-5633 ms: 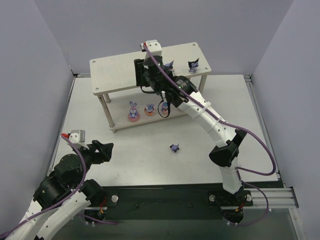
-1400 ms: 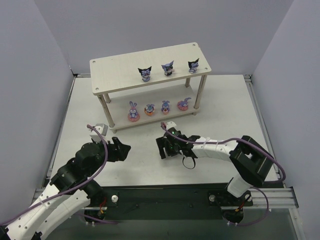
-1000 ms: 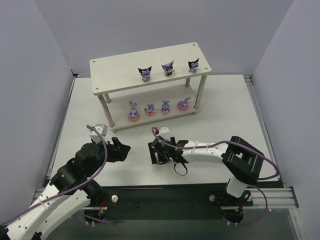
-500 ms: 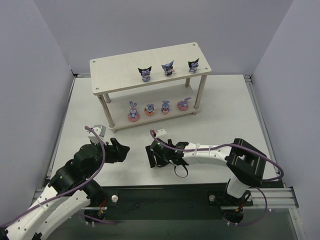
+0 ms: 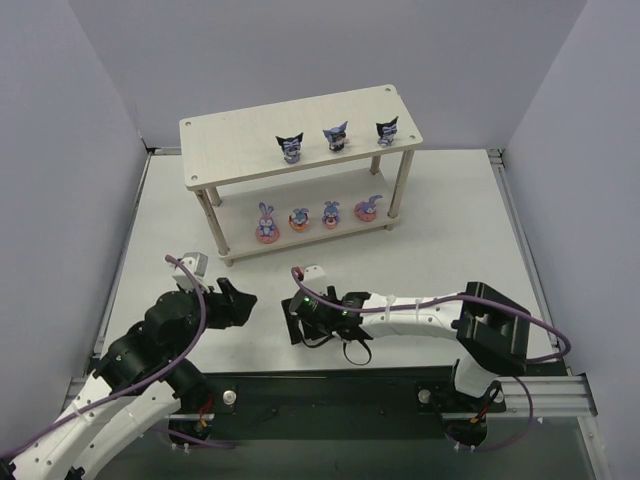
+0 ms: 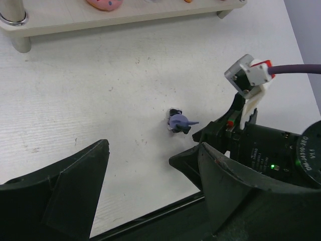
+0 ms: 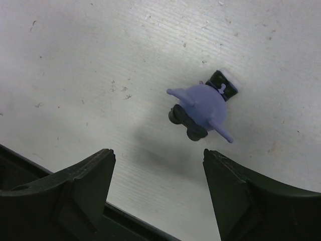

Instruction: Place and organize the plastic toys onto the shelf

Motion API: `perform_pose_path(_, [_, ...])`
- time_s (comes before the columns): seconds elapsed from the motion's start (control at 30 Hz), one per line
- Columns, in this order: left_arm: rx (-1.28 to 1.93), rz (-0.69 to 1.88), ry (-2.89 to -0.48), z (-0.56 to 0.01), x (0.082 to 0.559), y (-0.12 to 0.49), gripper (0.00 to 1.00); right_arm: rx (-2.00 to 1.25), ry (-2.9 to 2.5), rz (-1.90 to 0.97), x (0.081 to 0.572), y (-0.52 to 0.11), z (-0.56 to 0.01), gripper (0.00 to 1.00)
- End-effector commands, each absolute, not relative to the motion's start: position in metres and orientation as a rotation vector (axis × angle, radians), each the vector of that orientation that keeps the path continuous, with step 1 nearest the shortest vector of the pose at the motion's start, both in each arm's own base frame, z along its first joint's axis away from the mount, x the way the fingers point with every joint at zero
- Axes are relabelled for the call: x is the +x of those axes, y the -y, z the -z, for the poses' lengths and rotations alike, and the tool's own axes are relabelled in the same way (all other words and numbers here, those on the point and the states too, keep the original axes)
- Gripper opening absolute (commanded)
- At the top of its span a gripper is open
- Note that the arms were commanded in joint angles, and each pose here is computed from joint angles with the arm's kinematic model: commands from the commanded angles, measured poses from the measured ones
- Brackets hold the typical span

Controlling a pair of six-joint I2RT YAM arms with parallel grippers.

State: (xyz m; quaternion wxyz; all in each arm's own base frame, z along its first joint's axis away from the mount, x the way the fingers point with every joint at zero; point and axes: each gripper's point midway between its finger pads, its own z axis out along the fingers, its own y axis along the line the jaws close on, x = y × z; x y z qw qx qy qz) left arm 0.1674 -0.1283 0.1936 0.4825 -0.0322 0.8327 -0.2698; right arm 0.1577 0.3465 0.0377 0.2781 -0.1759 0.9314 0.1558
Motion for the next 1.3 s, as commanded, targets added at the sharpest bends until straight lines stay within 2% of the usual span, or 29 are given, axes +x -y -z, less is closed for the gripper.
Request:
perform_pose_path(0.0, [-0.101, 0.693, -2.047, -0.193, 0.170, 0.137, 0.82, -0.335, -2.446, -0.391, 0.161, -0.317, -0.064, 0.73])
perform_pose_path(0.27, [-0.042, 0.821, -2.079, -0.166, 0.176, 0.174, 0.83, -0.154, -2.360, -0.311, 0.165, -0.251, -0.092, 0.76])
perform_pose_path(0.53, [0.009, 1.007, -2.079, -0.129, 0.172, 0.218, 0.82, -0.025, -2.347, -0.281, 0.164, -0.203, -0.089, 0.77])
perform_pose_path(0.63, [0.067, 0.937, -2.137, -0.106, 0.169, 0.226, 0.82, 0.003, -2.342, -0.278, 0.164, -0.194, -0.088, 0.77])
perform_pose_path(1.27, [0.276, 0.604, -2.035, -0.060, 0.187, 0.271, 0.81, 0.046, -2.358, -0.233, 0.164, -0.177, -0.078, 0.77])
